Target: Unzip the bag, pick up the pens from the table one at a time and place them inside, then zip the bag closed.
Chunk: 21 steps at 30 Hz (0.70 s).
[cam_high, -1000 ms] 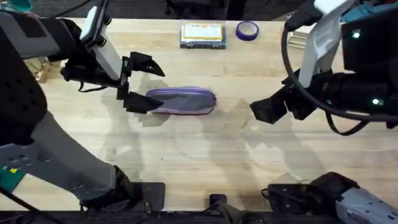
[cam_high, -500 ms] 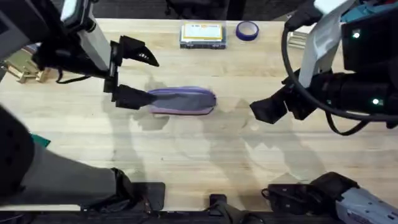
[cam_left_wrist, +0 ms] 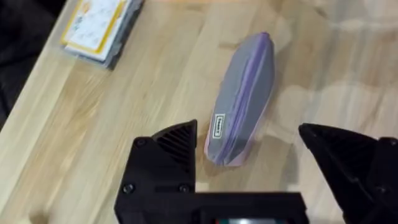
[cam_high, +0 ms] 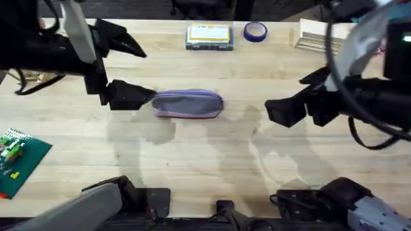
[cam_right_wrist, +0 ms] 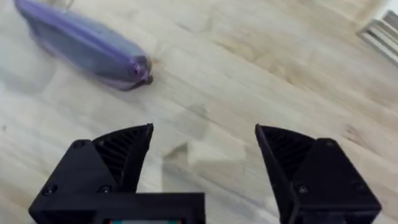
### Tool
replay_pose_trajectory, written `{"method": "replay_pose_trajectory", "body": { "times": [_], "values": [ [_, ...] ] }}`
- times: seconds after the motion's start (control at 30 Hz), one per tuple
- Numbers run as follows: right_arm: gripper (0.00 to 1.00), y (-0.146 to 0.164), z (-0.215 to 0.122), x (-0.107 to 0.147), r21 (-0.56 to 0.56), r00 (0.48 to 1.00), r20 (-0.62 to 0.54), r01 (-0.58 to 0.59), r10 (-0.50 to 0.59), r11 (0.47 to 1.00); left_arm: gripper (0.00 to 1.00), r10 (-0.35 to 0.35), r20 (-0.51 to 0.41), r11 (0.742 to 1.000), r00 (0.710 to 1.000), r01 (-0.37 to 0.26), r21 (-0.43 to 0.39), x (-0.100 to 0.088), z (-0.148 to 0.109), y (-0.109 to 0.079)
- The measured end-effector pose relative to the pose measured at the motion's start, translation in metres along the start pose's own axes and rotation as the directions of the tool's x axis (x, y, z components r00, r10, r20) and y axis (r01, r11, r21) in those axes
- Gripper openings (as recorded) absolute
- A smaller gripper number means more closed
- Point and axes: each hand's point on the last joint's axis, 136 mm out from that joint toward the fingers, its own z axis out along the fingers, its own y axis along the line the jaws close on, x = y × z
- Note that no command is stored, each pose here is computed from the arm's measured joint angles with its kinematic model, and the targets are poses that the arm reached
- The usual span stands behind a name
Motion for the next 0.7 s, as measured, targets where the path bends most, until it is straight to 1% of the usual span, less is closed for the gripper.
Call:
{"method": "replay_pose_trajectory", "body": {
  "times": [0.03, 0.07, 0.17, 0.3, 0.33, 0.4, 0.53, 0.7],
  "values": [
    [0.998, -0.002, -0.003, -0.001, 0.014, 1.000, 0.012, -0.018, 0.018, 1.000, 0.995, -0.021, -0.009, 1.000, 1.000, 0.021, -0.023, -0.002, -0.003, 0.000],
    [0.998, -0.009, -0.011, -0.003, 0.053, 0.996, 0.043, -0.075, 0.072, 0.996, 0.995, -0.079, -0.022, 0.994, 0.997, 0.077, -0.071, -0.007, -0.011, -0.002],
    [0.998, -0.012, -0.018, -0.004, 0.070, 0.991, 0.073, -0.121, 0.116, 0.990, 0.995, -0.123, -0.030, 0.987, 0.992, 0.119, -0.104, -0.013, -0.017, -0.009],
    [0.998, -0.014, -0.025, -0.006, 0.075, 0.981, 0.103, -0.173, 0.165, 0.982, 0.995, -0.169, -0.051, 0.977, 0.984, 0.161, -0.137, -0.021, -0.021, -0.021],
    [0.998, -0.014, -0.028, -0.006, 0.073, 0.976, 0.116, -0.195, 0.186, 0.978, 0.996, -0.198, -0.068, 0.970, 0.978, 0.185, -0.158, -0.025, -0.023, -0.029],
    [0.998, -0.014, -0.030, -0.005, 0.072, 0.974, 0.118, -0.201, 0.192, 0.977, 0.996, -0.220, -0.079, 0.964, 0.972, 0.204, -0.170, -0.026, -0.023, -0.033],
    [0.998, -0.014, -0.031, -0.005, 0.071, 0.972, 0.121, -0.212, 0.202, 0.975, 0.995, -0.289, -0.092, 0.945, 0.953, 0.269, -0.186, -0.027, -0.022, -0.038],
    [0.997, -0.014, -0.031, -0.005, 0.071, 0.971, 0.119, -0.215, 0.205, 0.974, 0.995, -0.363, -0.095, 0.923, 0.927, 0.343, -0.176, -0.029, -0.017, -0.044]
  ]
}}
